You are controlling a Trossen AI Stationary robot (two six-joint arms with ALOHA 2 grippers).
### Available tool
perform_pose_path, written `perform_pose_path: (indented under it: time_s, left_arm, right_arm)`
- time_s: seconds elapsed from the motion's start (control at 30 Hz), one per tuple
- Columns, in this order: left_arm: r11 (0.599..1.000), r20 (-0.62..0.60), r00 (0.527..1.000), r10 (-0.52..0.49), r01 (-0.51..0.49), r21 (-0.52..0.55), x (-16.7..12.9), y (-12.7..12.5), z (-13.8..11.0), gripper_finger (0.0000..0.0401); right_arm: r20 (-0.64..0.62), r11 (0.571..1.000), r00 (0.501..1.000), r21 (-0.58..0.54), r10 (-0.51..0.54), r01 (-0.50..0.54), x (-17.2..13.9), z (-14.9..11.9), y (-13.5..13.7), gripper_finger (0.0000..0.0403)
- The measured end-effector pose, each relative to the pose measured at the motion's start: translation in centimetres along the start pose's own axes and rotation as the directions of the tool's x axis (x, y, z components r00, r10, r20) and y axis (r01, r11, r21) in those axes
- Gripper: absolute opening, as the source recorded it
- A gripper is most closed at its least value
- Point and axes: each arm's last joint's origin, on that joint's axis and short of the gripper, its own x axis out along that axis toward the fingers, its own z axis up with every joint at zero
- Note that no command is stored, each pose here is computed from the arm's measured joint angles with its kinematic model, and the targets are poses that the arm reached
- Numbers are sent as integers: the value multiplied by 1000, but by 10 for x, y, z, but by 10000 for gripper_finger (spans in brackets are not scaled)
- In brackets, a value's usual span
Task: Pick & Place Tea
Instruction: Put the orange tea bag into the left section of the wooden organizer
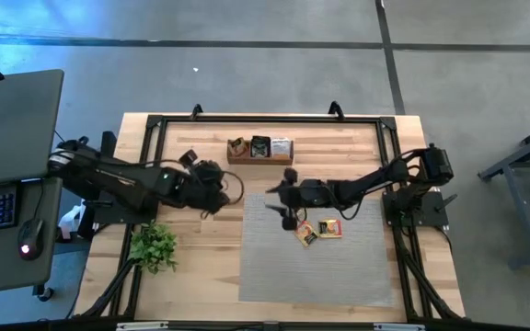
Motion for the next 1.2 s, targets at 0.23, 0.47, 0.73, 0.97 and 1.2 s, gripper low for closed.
perform_pose_path:
  time_s: [0.23,0.47,0.73,0.97,1.2]
  left_arm:
    - [999,50,998,-30,29,25,-19,-12,-10,142]
    - [1000,16,1000,6,-6,27,-24,-6,-19,142]
    - [999,-16,998,52,-52,4,-24,0,-24,142]
    - [998,-12,998,69,-69,6,-24,2,-25,142]
    - [998,-13,997,70,-70,2,-24,2,-25,142]
  right_arm:
    - [-259,944,952,-240,160,-224,-3,-23,5,209]
    - [-433,959,901,-236,38,-154,-7,-40,-16,209]
    - [-555,962,818,-110,149,-250,-18,-51,-39,209]
    - [-570,947,797,-95,200,-306,-15,-63,-47,209]
    - [-601,944,765,-54,230,-326,-7,-81,-49,199]
